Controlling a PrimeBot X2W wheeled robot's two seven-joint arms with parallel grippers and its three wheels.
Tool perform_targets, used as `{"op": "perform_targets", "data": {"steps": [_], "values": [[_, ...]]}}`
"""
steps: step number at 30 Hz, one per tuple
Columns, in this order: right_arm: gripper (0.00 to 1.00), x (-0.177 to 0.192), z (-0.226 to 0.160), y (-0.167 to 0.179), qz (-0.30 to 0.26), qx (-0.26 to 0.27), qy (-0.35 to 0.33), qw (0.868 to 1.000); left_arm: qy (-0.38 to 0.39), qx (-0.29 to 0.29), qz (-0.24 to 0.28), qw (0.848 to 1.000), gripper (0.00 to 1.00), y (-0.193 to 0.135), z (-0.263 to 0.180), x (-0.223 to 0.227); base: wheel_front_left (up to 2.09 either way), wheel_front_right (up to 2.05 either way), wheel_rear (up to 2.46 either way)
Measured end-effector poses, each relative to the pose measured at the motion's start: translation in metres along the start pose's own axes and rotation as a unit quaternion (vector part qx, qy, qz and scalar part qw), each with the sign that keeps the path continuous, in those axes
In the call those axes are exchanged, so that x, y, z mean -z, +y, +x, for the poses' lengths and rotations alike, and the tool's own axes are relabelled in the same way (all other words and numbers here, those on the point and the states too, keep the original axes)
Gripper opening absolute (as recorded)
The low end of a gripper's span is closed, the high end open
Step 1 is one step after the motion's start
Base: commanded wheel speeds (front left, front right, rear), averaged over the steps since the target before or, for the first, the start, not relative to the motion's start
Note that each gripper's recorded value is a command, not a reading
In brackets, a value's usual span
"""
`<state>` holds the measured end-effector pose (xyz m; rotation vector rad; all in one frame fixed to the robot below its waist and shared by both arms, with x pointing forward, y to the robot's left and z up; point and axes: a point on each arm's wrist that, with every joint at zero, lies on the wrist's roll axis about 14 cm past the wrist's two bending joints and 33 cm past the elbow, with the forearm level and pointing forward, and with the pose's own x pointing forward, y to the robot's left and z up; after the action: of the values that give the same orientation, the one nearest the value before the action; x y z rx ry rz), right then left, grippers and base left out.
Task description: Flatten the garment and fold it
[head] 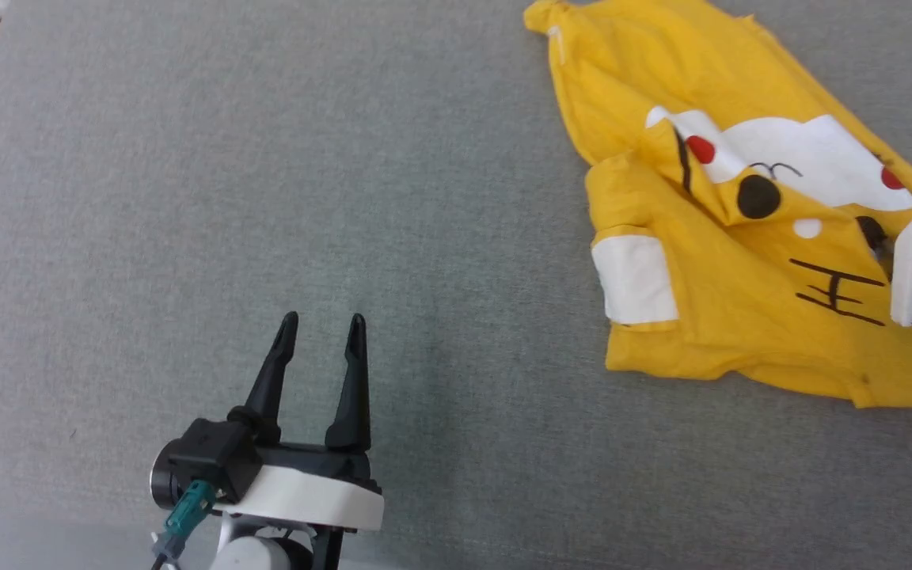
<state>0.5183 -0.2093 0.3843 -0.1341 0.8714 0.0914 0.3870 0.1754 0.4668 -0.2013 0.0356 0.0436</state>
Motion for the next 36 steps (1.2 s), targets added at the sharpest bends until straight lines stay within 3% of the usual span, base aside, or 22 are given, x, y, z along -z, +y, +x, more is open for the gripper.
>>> {"op": "perform_targets", "data": {"steps": [2,3,4,5,6,15,21,28,30,31,36], "values": [[1.0,0.006,0.008,0.003,-0.008,-0.003,0.017,1.0,0.006,-0.005,0.002,1.0,1.0,0.003,0.0,0.004,0.0,0.0,0.0],[0.82,0.005,0.012,0.003,-0.013,-0.003,0.019,1.0,0.007,-0.007,0.003,1.0,1.0,0.005,0.001,0.005,0.0,0.0,0.0],[0.39,0.003,0.015,0.004,-0.016,-0.004,0.019,1.0,0.008,-0.008,0.004,1.0,1.0,0.006,0.003,0.005,0.0,0.0,0.0],[0.11,0.0,0.018,0.005,-0.017,-0.005,0.014,1.0,0.009,-0.009,0.005,1.0,1.0,0.006,0.004,0.006,0.0,0.0,0.0],[0.0,-0.002,0.021,0.006,-0.019,-0.006,0.009,1.0,0.011,-0.009,0.005,1.0,1.0,0.007,0.006,0.008,0.0,0.0,0.0],[0.0,-0.018,0.021,0.007,-0.016,-0.01,-0.047,0.999,0.016,-0.001,0.003,1.0,1.0,0.002,0.013,0.014,0.0,0.0,0.0],[0.0,-0.028,0.004,-0.063,-0.03,0.077,-0.072,0.994,0.013,0.01,0.001,1.0,1.0,-0.003,0.014,0.012,0.0,0.0,0.0],[0.0,-0.047,-0.011,-0.128,-0.051,0.179,-0.133,0.974,0.023,-0.002,0.008,1.0,1.0,0.005,0.012,0.018,0.0,0.0,0.0],[0.32,-0.05,-0.014,-0.141,-0.064,0.206,-0.145,0.966,0.026,-0.006,0.009,1.0,1.0,0.008,0.011,0.02,0.0,0.0,0.0],[1.0,-0.048,-0.015,-0.146,-0.067,0.218,-0.144,0.963,0.027,-0.007,0.01,1.0,1.0,0.009,0.011,0.02,0.0,0.0,0.0],[1.0,-0.033,-0.004,-0.124,-0.036,0.198,-0.14,0.969,0.025,-0.007,0.01,1.0,1.0,0.009,0.01,0.019,0.0,0.0,0.0]]}}
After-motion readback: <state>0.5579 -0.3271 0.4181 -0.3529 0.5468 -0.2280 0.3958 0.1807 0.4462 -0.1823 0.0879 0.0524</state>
